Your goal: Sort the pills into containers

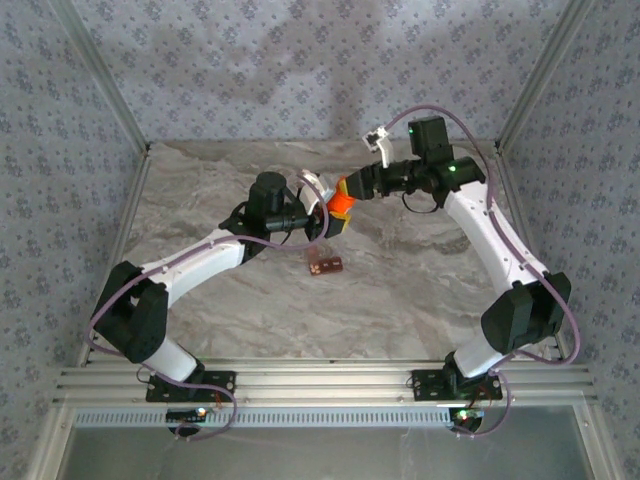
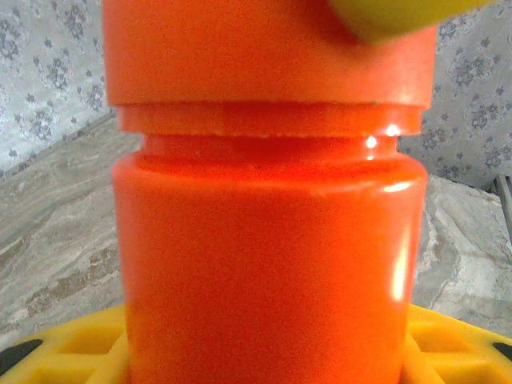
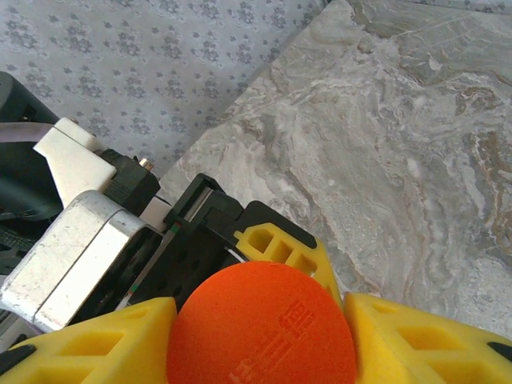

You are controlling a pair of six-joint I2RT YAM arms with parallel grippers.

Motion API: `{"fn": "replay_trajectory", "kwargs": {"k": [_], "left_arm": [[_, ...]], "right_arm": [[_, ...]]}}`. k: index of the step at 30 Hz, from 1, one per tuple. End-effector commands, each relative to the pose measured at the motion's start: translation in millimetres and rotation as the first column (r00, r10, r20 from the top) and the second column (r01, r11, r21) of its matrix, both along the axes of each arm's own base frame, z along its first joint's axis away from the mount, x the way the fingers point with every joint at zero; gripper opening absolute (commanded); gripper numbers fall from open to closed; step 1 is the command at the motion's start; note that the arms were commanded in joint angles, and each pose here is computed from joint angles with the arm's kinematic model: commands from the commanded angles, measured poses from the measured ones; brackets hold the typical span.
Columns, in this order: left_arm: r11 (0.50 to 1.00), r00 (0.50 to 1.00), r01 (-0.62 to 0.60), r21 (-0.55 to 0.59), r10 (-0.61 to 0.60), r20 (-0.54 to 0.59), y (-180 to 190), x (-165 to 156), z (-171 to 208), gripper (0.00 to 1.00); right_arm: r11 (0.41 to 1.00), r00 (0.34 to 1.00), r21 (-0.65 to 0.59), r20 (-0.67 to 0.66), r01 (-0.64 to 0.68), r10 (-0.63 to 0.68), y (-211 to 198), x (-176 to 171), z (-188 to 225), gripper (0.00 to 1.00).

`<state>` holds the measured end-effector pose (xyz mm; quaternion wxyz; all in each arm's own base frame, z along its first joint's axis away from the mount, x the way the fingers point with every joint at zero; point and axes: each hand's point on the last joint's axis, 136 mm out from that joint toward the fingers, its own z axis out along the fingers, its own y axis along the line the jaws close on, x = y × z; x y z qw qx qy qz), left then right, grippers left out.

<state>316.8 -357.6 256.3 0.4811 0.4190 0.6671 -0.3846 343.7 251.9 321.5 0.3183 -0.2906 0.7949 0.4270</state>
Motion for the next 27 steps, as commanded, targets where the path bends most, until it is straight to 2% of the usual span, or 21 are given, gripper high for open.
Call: {"fn": "replay_trajectory", "kwargs": {"k": [1,4,8,12,15,20,22,25,27], "left_arm": [[0.997,0.994,-0.003,-0.073,0.011,0.107,0,4,45,0.00],[0.997,0.993,-0.016,-0.078,0.025,0.114,1,4,48,0.00],[0.995,0.990,-0.040,-0.090,0.051,0.131,1,6,51,0.00],[0.990,0.983,-0.089,-0.108,0.105,0.152,4,11,53,0.00],[0.985,0.977,-0.116,-0.125,0.136,0.165,5,14,55,0.00],[0.985,0.976,-0.122,-0.120,0.141,0.164,5,15,52,0.00],[0.986,0.977,-0.123,-0.113,0.140,0.162,5,15,50,0.00],[0.986,0.977,-0.126,-0.106,0.141,0.159,7,15,48,0.00],[0.988,0.979,-0.119,-0.098,0.133,0.155,8,14,47,0.00]], "right_arm": [[0.997,0.997,-0.053,-0.050,0.048,-0.051,3,-9,-15,0.51],[0.988,0.988,-0.086,-0.074,0.127,-0.134,6,-5,-26,0.45],[0.965,0.960,-0.081,-0.111,0.250,-0.258,15,3,-33,0.44],[0.914,0.893,-0.085,-0.192,0.397,-0.406,23,9,-43,0.44],[0.895,0.867,-0.072,-0.226,0.440,-0.444,31,9,-44,0.44],[0.895,0.867,-0.056,-0.225,0.443,-0.444,35,8,-36,0.46],[0.901,0.872,-0.060,-0.229,0.430,-0.432,32,5,-33,0.52],[0.898,0.878,-0.031,-0.200,0.438,-0.435,16,5,-17,0.73],[0.898,0.887,0.023,-0.169,0.439,-0.430,-2,4,0,0.79]]}}
